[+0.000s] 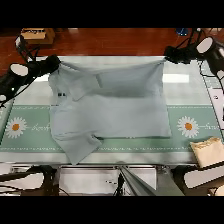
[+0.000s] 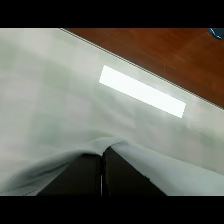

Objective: Fold the shirts.

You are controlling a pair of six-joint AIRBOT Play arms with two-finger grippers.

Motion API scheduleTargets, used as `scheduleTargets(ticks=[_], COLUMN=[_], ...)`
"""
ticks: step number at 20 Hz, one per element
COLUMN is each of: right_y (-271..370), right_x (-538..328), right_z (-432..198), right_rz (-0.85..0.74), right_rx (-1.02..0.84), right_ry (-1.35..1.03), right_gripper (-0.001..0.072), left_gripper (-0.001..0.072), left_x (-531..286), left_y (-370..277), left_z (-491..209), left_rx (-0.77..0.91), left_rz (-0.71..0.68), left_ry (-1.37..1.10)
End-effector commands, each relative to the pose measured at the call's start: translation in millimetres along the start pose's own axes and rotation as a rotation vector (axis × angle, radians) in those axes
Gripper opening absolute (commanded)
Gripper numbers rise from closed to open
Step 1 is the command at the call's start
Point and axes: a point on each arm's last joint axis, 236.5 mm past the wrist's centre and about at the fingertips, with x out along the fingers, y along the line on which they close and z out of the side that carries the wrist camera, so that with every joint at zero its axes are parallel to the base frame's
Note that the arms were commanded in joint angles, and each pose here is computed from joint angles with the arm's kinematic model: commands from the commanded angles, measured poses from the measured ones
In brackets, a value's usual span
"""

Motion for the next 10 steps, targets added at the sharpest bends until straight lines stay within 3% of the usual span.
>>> scheduleTargets(ticks=[1, 6, 10], right_y=[-12, -7, 7], right_x=[35, 42, 7], right_z=[-20, -48, -62], right_rz=[-0.010, 0.018, 0.039], right_rx=[0.044, 0.095, 0.065], right_ry=[0.046, 0.154, 0.251], right_gripper=[0.0023, 0.0023, 0.0023], left_gripper=[0.0016, 0.0016, 0.0016], left_x=[25, 33, -2], left_y=[23, 26, -12], left_z=[-18, -40, -45], left_rx=[-0.009, -0.003, 0.012], left_rz=[0.047, 0.044, -0.070], left_ry=[0.020, 0.097, 0.262])
